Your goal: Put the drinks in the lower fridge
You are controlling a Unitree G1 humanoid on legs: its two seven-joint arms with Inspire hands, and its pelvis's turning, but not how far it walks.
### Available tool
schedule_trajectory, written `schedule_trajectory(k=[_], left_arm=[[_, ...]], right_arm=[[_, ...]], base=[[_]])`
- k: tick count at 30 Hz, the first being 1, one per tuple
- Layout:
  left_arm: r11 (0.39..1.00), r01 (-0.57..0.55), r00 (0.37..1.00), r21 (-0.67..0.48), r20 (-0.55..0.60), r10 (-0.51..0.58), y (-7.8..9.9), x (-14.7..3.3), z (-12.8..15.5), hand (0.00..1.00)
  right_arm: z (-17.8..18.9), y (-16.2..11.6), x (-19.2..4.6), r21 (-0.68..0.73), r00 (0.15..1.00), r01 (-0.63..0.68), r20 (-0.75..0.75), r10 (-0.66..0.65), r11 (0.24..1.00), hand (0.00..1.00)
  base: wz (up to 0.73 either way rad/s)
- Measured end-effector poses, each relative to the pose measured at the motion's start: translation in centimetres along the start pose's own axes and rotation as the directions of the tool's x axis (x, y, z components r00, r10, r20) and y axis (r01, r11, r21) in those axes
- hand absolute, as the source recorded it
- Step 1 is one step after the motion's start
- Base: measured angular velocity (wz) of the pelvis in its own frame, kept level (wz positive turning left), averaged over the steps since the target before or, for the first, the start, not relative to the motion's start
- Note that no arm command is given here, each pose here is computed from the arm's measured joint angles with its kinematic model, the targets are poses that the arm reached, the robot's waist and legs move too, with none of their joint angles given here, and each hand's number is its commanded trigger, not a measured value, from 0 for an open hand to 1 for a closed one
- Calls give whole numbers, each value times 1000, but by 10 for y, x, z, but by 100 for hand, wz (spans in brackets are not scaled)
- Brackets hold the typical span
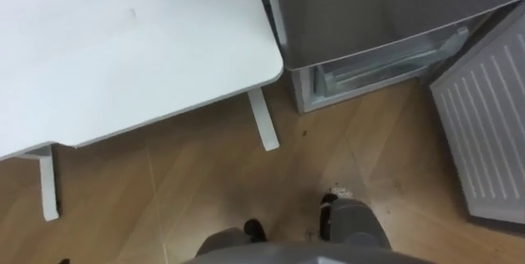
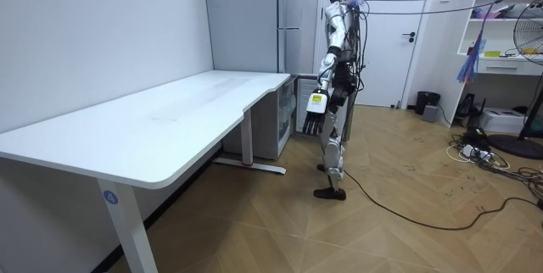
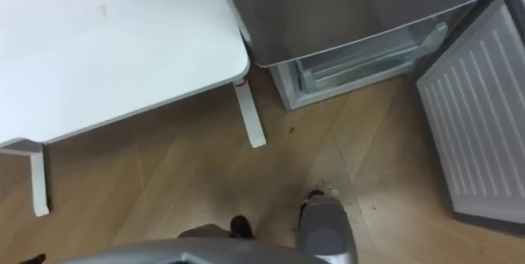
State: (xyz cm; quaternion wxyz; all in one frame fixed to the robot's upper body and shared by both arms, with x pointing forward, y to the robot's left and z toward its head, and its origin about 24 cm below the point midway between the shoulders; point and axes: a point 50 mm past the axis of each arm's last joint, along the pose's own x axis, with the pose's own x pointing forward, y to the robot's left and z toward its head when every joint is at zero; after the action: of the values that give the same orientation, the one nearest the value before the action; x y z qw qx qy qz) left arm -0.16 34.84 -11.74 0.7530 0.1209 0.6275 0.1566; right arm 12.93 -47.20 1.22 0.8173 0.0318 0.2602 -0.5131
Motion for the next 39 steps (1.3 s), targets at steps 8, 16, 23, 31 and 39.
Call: schedule_trajectory(k=[8,16,23,31,39], left_arm=[[993,95,995,65,24,-96,-35,3,5,0],[987,144,989,75,17,-146,-69,4,2,0],[985,151,988,77,3,-152,-85,5,3,0],[982,174,984,70,27,-176,-101,6,12,0],[986,159,987,59,22,-160,-104,5,9,0]], right_arm=[[-100,23,-31,273,970,-179,-112,216,945,0],[-194,73,-101,470,821,-330,-284,494,818,0],[-197,120,-130,493,672,-522,-265,691,696,0],[-183,169,-159,475,448,-726,-223,866,498,0],[-179,172,-161,468,447,-733,-216,868,494,0]], base=[[-2],[-1],[6],[1],[0]])
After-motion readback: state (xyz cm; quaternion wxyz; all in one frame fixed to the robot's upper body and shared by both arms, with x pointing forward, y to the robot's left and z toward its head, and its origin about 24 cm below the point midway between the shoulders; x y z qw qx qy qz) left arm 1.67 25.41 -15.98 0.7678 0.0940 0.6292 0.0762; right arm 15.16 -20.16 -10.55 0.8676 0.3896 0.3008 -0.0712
